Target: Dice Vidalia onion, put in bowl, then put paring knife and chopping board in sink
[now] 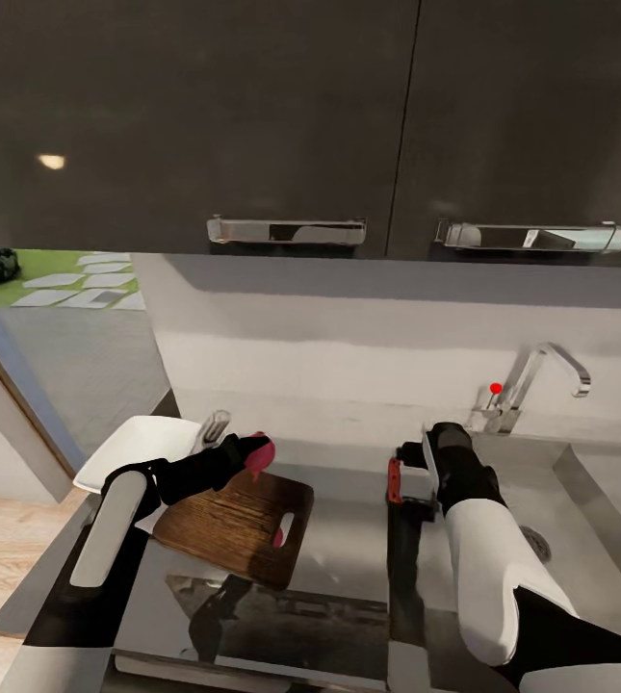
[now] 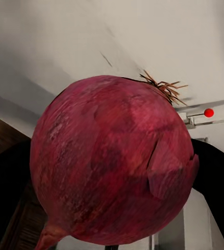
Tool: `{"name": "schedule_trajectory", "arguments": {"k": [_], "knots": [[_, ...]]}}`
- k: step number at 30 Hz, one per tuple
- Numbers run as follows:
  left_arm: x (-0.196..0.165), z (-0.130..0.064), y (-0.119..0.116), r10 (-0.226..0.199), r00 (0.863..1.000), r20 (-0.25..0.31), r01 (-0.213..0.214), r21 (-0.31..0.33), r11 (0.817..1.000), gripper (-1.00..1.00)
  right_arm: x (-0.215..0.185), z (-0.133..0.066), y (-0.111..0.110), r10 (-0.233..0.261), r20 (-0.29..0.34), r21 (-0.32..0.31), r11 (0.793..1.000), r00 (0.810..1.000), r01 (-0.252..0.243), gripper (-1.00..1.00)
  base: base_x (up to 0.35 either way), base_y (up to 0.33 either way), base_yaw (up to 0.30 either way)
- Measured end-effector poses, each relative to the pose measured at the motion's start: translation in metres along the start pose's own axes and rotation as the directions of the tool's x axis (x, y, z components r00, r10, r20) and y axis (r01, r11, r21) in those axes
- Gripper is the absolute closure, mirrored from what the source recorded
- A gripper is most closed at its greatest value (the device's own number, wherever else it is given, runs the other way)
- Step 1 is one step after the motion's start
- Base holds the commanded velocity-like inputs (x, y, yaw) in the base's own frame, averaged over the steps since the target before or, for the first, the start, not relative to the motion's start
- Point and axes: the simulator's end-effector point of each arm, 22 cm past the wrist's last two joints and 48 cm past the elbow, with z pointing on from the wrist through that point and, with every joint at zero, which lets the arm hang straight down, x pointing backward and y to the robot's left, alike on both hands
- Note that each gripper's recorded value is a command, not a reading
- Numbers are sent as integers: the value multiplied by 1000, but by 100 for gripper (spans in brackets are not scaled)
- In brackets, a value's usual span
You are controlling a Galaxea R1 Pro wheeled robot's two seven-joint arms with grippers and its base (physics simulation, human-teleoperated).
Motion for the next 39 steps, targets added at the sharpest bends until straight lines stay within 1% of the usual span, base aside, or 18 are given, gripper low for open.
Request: {"name": "schedule_trajectory", "arguments": {"k": [6,22,30,33,36,39], "knots": [[1,1,-1,1,1000,-3,-1,2,1000,100,0,0,-3,-2,2,23,1000,1000,2,-100,0,0,0],[3,2,-2,1,1000,-4,-1,3,1000,100,4,1,0,-13,-5,22,1000,1000,14,-100,0,0,0],[3,1,-4,1,1000,-5,-1,7,1000,100,4,2,1,-16,-5,22,1000,1000,16,-100,0,0,132],[4,1,-10,11,1000,-7,-11,19,1000,100,4,1,1,-16,-5,22,1000,1000,16,-100,0,0,31],[6,-3,-32,47,999,-3,-46,62,997,100,3,1,1,-17,-4,22,1000,1000,17,-100,0,0,8],[6,-7,-44,67,998,6,-67,90,994,100,3,1,1,-18,-4,22,1000,1000,18,-100,0,0,3]]}}
